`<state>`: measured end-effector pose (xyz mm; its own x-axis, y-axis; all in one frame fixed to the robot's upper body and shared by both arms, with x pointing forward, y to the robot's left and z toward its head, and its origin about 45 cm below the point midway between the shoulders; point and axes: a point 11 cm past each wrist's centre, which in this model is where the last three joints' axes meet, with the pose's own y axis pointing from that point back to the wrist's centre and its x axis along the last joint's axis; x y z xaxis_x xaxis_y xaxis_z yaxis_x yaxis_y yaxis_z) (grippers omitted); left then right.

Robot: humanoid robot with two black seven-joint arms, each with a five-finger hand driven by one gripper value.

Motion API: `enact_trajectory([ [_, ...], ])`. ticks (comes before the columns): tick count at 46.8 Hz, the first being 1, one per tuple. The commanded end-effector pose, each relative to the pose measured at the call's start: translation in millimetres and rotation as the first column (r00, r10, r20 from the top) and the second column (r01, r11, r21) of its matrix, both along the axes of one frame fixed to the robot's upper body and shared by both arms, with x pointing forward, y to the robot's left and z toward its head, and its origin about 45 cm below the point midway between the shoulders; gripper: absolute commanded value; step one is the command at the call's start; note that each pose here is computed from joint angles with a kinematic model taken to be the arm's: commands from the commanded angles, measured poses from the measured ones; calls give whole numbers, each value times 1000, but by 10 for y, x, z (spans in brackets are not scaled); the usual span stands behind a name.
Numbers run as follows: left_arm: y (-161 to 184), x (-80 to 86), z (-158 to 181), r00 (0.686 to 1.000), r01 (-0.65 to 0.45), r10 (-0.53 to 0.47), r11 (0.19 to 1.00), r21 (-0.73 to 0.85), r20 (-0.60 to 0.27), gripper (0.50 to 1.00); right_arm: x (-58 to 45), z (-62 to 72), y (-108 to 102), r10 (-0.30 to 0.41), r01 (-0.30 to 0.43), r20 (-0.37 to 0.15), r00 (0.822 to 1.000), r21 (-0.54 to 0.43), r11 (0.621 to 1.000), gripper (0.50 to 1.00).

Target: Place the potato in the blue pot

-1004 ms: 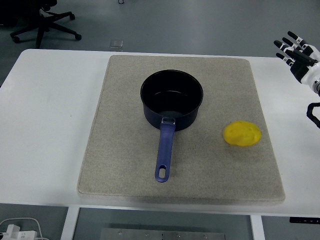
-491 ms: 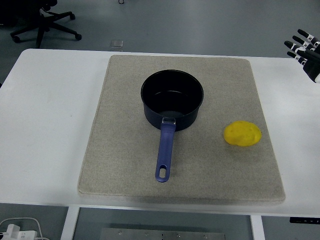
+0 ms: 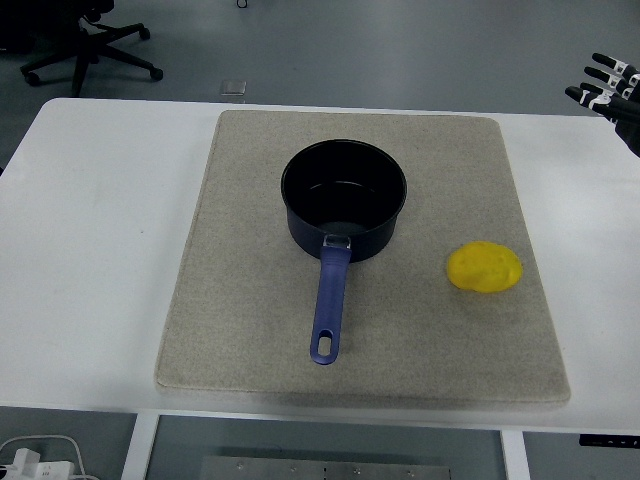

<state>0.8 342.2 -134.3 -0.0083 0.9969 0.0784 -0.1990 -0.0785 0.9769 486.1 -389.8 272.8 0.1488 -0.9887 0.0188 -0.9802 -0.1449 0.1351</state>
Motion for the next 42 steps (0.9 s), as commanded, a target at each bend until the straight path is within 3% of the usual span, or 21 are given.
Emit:
enact_trajectory([
  [1, 0, -1, 0, 1000, 0, 0, 1000, 0, 0, 994, 5, 109, 28, 39, -38, 14, 999, -42, 998, 928],
  [7, 0, -1, 0, 1000, 0, 0, 1000, 0, 0, 994, -39, 246, 136, 121, -118, 28, 992, -100, 988, 928],
  [14, 0, -1, 0, 1000, 0, 0, 1000, 0, 0, 994, -132, 346, 315, 234, -224, 27, 972, -197, 955, 928],
  [33, 0, -1, 0, 1000, 0, 0, 1000, 0, 0, 994, -333, 392, 468, 397, -366, -14, 918, -420, 831, 928],
  [42, 0, 0, 0, 1000, -1, 1, 1000, 0, 0, 994, -490, 382, 518, 459, -423, -47, 887, -479, 769, 928],
])
